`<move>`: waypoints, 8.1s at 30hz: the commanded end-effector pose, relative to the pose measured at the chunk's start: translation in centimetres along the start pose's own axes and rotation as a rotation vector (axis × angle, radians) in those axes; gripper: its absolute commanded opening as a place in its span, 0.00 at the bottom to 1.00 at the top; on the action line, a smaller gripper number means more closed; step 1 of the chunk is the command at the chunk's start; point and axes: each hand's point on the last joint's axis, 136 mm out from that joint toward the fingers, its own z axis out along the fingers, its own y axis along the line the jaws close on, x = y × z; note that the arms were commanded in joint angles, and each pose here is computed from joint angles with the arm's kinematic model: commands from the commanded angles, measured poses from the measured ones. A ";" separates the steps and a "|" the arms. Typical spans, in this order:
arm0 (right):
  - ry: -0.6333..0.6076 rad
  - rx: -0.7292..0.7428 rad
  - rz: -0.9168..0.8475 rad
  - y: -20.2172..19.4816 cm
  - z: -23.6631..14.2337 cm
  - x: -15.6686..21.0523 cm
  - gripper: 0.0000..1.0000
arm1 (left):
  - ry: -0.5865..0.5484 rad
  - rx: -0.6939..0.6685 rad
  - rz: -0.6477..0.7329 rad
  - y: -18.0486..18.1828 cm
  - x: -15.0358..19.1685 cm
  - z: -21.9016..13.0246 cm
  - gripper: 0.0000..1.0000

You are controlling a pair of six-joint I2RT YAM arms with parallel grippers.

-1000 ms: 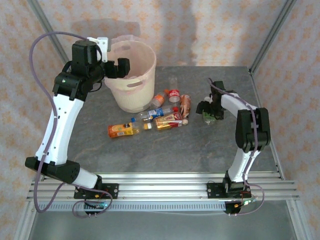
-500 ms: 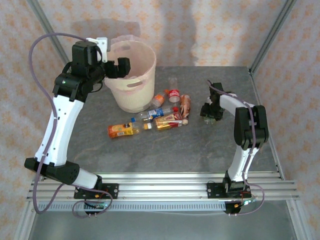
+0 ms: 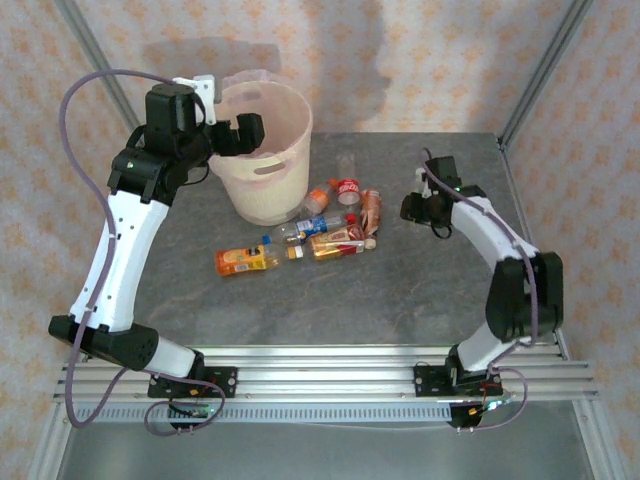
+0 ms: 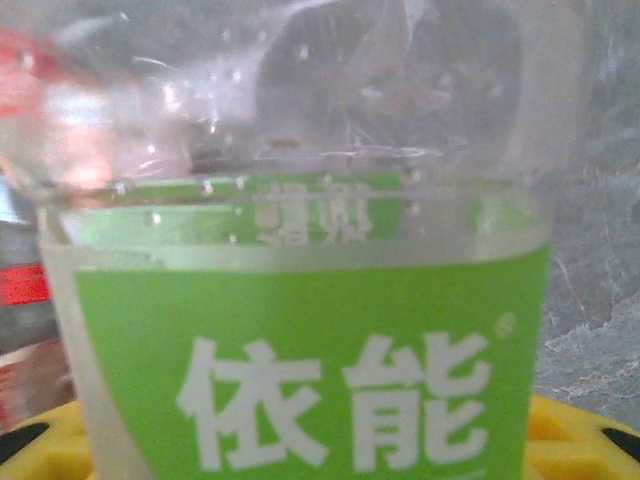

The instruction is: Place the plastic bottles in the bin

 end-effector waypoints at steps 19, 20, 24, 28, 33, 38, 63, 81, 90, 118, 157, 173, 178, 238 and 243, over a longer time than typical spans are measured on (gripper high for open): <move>-0.427 -0.539 -0.380 16.1 -15.8 -0.3 0.50 | 0.073 0.443 0.023 -14.0 2.9 1.4 1.00; -0.431 -0.555 -0.389 16.6 -16.0 -0.2 0.50 | 0.080 0.455 0.025 -14.4 3.1 1.5 1.00; -0.451 -0.615 -0.415 18.5 -17.1 0.2 0.50 | 0.084 0.488 0.016 -15.7 3.3 1.9 1.00; -0.457 -0.650 -0.436 20.0 -17.5 0.6 0.50 | 0.084 0.542 0.000 -17.0 3.4 2.0 0.96; -0.442 -0.669 -0.459 21.3 -17.2 1.0 0.50 | 0.109 0.609 -0.026 -18.4 3.6 2.3 0.88; -0.437 -0.689 -0.491 22.8 -17.4 1.4 0.50 | 0.127 0.630 -0.038 -19.2 3.9 2.9 0.82; -0.460 -0.698 -0.496 23.9 -18.3 0.9 0.50 | 0.149 0.592 -0.029 -18.4 4.9 3.2 0.15; -0.446 -0.640 -0.461 22.4 -18.1 1.1 0.99 | -0.120 0.373 0.096 -14.0 -2.0 1.4 0.00; -0.449 -0.607 -0.435 21.5 -17.9 1.2 0.99 | -0.337 0.215 0.073 -7.6 -10.1 0.0 0.00; -0.454 -0.201 -0.189 15.1 -14.1 -1.4 0.99 | -0.030 -0.201 0.245 6.1 -6.9 13.2 0.00; 0.061 0.097 0.185 6.6 1.5 1.3 0.78 | 0.023 -0.066 0.148 3.4 -5.5 9.9 0.90; 0.136 0.140 0.104 6.5 5.3 1.4 0.82 | -0.215 0.003 -0.079 2.4 -2.4 -2.7 1.00; 0.173 0.128 0.084 6.8 6.7 1.9 0.81 | -0.238 -0.024 -0.131 3.3 -0.6 -4.6 1.00; 0.269 0.230 0.141 0.3 9.9 8.5 0.58 | -0.212 -0.050 -0.240 4.2 0.8 -3.7 1.00; 0.230 0.224 0.126 0.1 9.1 8.2 0.50 | -0.210 -0.045 -0.250 4.1 0.8 -3.5 1.00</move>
